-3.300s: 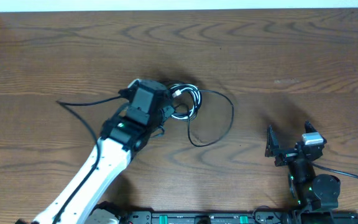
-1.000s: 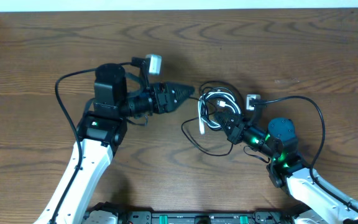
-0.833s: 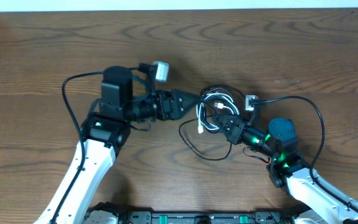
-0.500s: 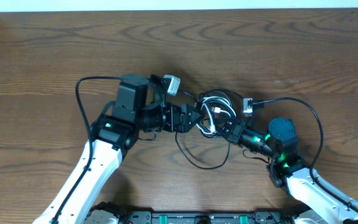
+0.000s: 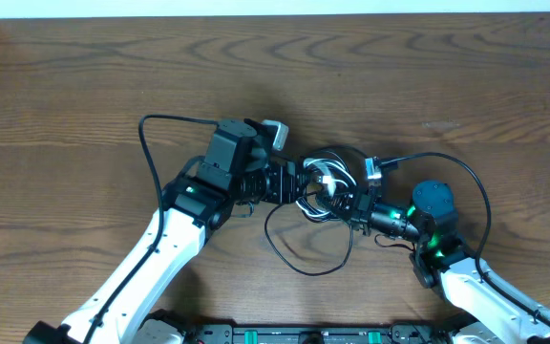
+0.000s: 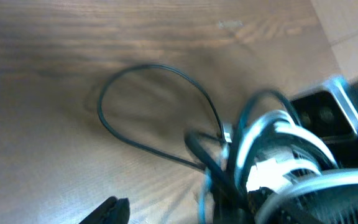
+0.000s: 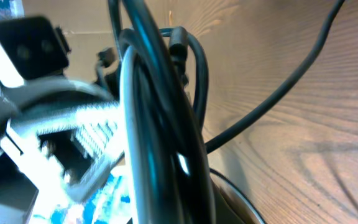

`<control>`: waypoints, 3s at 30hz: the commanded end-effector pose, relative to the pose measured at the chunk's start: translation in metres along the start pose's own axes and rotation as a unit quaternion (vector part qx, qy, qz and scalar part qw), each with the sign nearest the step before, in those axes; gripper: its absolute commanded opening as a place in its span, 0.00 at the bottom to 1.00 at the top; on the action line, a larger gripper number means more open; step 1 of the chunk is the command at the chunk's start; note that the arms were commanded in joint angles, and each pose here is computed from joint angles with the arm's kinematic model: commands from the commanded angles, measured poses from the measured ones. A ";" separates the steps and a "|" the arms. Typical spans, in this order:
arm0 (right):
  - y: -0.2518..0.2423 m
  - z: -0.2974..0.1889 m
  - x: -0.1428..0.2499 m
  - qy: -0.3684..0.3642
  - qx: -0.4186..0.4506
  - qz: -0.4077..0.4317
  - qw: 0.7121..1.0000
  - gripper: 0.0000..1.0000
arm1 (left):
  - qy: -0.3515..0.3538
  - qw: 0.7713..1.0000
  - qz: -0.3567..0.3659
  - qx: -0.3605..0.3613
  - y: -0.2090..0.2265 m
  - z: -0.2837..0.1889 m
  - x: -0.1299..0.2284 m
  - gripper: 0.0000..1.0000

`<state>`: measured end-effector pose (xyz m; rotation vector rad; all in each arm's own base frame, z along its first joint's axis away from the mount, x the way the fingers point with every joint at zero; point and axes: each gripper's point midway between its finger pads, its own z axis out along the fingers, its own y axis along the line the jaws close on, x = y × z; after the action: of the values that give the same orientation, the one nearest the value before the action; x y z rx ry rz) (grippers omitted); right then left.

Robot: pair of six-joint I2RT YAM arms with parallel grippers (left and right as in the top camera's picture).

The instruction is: Untangle cables

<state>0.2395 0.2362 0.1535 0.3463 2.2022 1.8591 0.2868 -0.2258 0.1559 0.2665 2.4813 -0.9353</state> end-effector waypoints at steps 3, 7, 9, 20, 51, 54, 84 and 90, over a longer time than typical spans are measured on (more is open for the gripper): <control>0.034 -0.001 0.008 0.032 -0.057 -0.115 0.991 0.01 | -0.032 0.998 -0.045 -0.025 0.011 0.010 -0.019 0.24; 0.036 -0.001 0.010 0.031 -0.063 -0.174 0.982 0.01 | -0.078 0.984 -0.149 -0.058 0.030 0.010 -0.037 0.08; 0.035 -0.001 0.012 0.035 -0.064 -0.206 0.976 0.01 | -0.108 0.969 -0.211 -0.068 0.042 0.005 -0.048 0.08; -0.010 0.000 -0.010 -0.015 0.036 -0.257 0.966 0.37 | -0.117 0.944 -0.303 0.054 0.034 -0.017 -0.081 0.07; 0.040 -0.013 -0.021 -0.105 -0.022 -0.030 0.994 0.39 | -0.196 0.980 -0.011 -0.018 -0.015 0.005 -0.089 0.07; 0.036 -0.015 -0.031 -0.132 -0.015 -0.018 0.991 0.34 | -0.202 0.979 0.001 -0.032 -0.024 0.009 -0.084 0.07; -0.013 -0.009 -0.058 -0.189 0.028 0.158 0.969 0.24 | -0.155 0.986 0.055 0.024 -0.067 -0.005 -0.054 0.07; -0.011 -0.004 -0.043 -0.145 0.026 0.170 0.974 0.21 | -0.156 0.986 0.055 0.022 -0.066 -0.005 -0.054 0.07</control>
<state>0.2870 0.2084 0.1432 1.0005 2.0414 1.7032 0.3136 -0.2673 0.2083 0.2166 2.1760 -0.8712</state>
